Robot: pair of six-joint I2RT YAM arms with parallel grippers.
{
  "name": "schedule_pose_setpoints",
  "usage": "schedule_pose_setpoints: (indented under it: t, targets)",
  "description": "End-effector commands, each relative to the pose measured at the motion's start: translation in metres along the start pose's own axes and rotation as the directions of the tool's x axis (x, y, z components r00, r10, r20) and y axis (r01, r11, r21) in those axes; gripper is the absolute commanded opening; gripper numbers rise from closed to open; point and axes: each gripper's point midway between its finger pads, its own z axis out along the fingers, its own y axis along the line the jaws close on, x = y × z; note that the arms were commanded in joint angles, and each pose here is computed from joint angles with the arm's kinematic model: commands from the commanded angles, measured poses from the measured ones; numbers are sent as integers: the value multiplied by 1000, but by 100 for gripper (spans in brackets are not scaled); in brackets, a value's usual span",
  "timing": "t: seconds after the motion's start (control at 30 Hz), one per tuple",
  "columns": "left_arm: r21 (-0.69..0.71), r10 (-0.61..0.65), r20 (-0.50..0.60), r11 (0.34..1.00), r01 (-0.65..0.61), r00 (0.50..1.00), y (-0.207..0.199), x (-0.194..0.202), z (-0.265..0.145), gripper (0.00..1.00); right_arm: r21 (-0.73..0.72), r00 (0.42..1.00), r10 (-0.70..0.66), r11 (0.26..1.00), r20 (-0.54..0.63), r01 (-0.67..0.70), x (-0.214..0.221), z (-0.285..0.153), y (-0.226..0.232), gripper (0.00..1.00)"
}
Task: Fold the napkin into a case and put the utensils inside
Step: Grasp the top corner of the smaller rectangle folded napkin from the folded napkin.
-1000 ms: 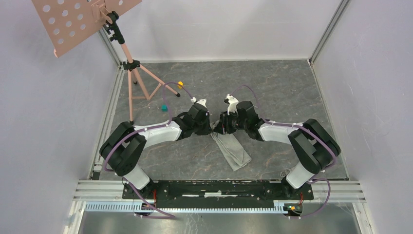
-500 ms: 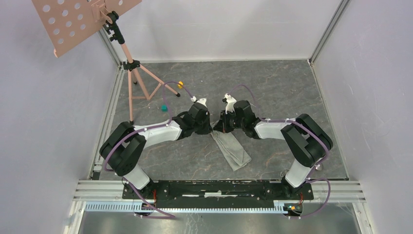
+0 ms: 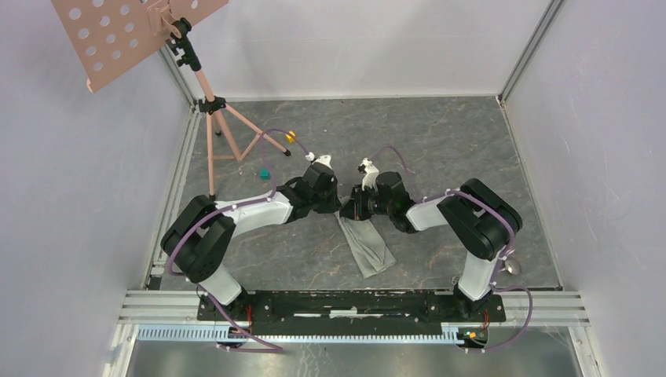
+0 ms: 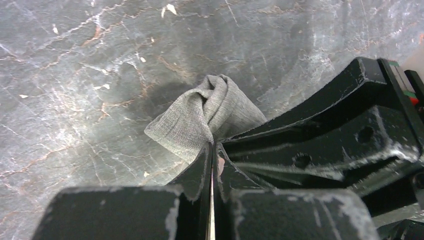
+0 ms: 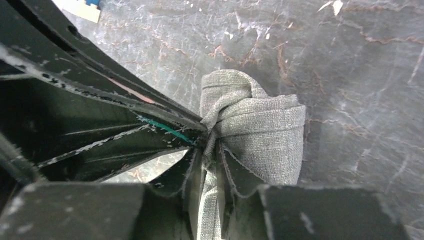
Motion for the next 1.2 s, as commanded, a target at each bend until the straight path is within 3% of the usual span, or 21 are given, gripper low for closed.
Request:
schedule_pose_setpoints:
  t: [0.0, 0.2, 0.33, 0.47, 0.53, 0.8, 0.93, 1.17]
  targets:
    - [68, -46, 27, 997, 44, 999, -10, -1, 0, 2, -161, 999, -12, 987, 44, 19, -21, 4, 32, 27]
    - [60, -15, 15, 998, 14, 1000, -5, 1, -4, 5, -187, 999, 39, 982, 7, -37, -8, -11, 28, 37]
    - [96, -26, 31, 995, 23, 999, -8, 1, -29, 35, -180, 999, 40, 983, 18, -36, -11, -21, 27, 40]
    - [88, -66, 57, 994, 61, 996, 3, -1, -48, 54, -170, 999, 37, 985, 22, -33, -14, -26, 23, 41]
    - [80, -114, 66, 991, 108, 991, 13, -1, -54, 59, -163, 999, 36, 986, 27, -31, -17, -27, 22, 41]
    - [69, -265, -36, 961, 267, 964, 32, 19, -36, 52, -120, 999, 28, 992, 26, -25, -21, -22, 11, 29]
    - [88, -288, -52, 952, 291, 956, 27, 17, -22, 48, -113, 999, 40, 993, 7, -39, -15, -15, 5, 21]
    - [71, -281, -104, 955, 289, 954, 25, 25, 6, 33, -90, 997, 72, 993, 6, -71, -10, 6, 1, 18]
